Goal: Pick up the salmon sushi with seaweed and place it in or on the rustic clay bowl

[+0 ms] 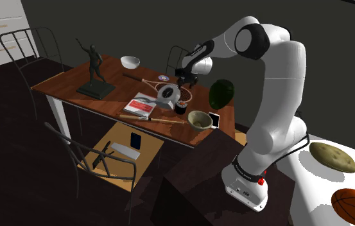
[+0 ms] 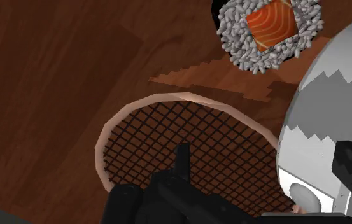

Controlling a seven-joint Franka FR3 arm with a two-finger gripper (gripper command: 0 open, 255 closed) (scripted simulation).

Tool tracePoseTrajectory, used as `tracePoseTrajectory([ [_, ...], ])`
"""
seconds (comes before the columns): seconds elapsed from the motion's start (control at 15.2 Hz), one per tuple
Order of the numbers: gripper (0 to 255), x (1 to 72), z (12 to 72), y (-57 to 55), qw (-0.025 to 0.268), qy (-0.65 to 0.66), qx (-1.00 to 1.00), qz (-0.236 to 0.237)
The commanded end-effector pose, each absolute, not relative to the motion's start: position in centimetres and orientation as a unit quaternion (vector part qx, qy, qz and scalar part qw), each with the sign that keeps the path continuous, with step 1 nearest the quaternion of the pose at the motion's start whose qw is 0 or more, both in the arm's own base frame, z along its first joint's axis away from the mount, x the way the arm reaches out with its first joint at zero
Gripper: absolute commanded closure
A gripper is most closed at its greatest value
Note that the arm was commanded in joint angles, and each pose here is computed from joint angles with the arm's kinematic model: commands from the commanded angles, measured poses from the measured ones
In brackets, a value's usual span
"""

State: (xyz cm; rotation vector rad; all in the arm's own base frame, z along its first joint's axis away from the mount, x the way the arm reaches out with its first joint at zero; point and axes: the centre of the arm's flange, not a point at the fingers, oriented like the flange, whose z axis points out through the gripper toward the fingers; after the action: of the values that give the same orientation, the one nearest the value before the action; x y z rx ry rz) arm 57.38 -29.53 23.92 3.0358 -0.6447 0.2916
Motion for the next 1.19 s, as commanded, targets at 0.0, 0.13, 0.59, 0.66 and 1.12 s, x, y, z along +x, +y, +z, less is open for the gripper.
tracePoseTrajectory([
  [0.0, 0, 56.4, 17.9, -27.7, -0.036, -0.176, 0.982, 0.055],
  [0.13, 0, 57.5, 22.1, -31.0, 0.029, -0.192, 0.964, 0.180],
  [0.59, 0, 56.6, 19.0, -26.9, 0.033, -0.209, 0.976, 0.046],
  [0.66, 0, 56.4, 18.6, -26.3, 0.034, -0.211, 0.977, 0.023],
  [1.12, 0, 55.4, 15.5, -24.0, 0.036, -0.219, 0.974, -0.051],
])
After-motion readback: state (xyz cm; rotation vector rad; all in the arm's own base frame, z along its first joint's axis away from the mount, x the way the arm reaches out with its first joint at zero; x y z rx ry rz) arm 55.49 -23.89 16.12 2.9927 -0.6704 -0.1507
